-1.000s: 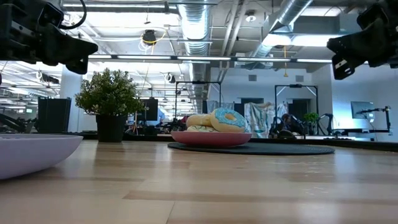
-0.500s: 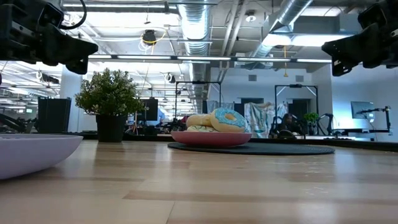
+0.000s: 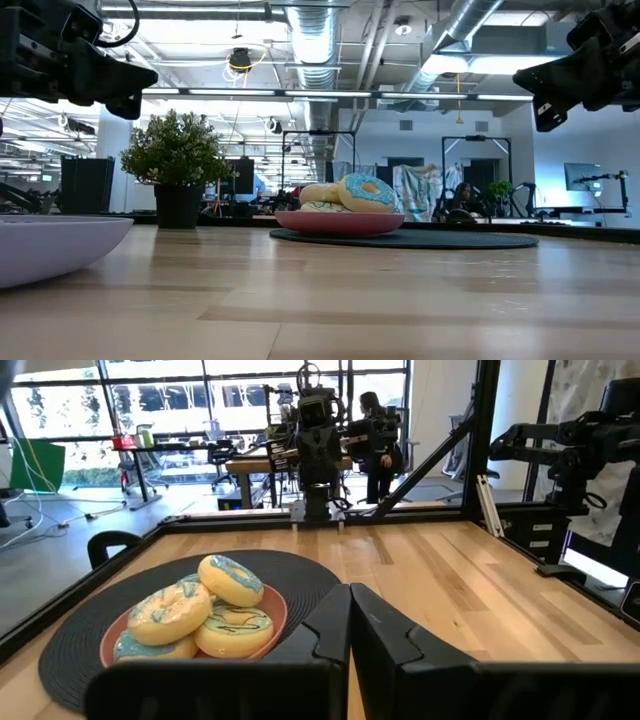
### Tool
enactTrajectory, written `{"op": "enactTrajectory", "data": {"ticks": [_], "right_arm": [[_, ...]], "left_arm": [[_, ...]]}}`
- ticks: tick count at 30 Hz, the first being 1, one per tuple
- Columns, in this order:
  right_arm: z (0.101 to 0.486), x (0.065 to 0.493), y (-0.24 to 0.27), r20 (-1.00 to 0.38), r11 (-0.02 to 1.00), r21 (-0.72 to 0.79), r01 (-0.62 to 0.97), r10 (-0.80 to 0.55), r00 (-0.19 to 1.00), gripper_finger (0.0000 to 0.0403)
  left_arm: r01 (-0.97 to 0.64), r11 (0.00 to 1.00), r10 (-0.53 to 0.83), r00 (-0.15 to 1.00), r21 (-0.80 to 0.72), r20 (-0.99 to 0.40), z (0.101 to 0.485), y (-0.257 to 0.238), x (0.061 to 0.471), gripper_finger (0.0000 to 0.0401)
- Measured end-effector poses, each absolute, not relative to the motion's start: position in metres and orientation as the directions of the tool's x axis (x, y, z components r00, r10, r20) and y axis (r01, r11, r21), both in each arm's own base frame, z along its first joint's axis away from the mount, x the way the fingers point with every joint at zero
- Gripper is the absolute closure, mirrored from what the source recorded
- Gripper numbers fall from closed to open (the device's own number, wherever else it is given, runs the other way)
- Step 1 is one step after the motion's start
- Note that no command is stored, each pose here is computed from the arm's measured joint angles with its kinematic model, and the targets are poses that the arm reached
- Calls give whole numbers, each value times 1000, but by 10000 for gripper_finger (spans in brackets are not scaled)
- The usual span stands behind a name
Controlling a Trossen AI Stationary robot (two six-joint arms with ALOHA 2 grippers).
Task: Pick & Place donuts
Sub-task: Return to Home Position
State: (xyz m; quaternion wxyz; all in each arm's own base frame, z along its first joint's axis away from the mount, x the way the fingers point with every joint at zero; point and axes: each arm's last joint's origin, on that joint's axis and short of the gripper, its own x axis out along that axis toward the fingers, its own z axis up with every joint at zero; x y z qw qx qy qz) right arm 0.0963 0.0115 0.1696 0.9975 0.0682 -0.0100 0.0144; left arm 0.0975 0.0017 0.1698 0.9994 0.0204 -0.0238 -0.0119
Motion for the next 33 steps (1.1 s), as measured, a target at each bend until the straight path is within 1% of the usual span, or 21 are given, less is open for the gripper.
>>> {"op": "enactTrajectory", "data": {"ticks": [10,33], "right_arm": [[170,97,9,21,993,117,-1,-2,1000,403],[169,97,9,18,993,116,-3,1,1000,403]], "left_arm": [[23,999,-25,999,45,47,170,2,98,401],[23,999,-26,999,44,47,170,2,98,401]]}}
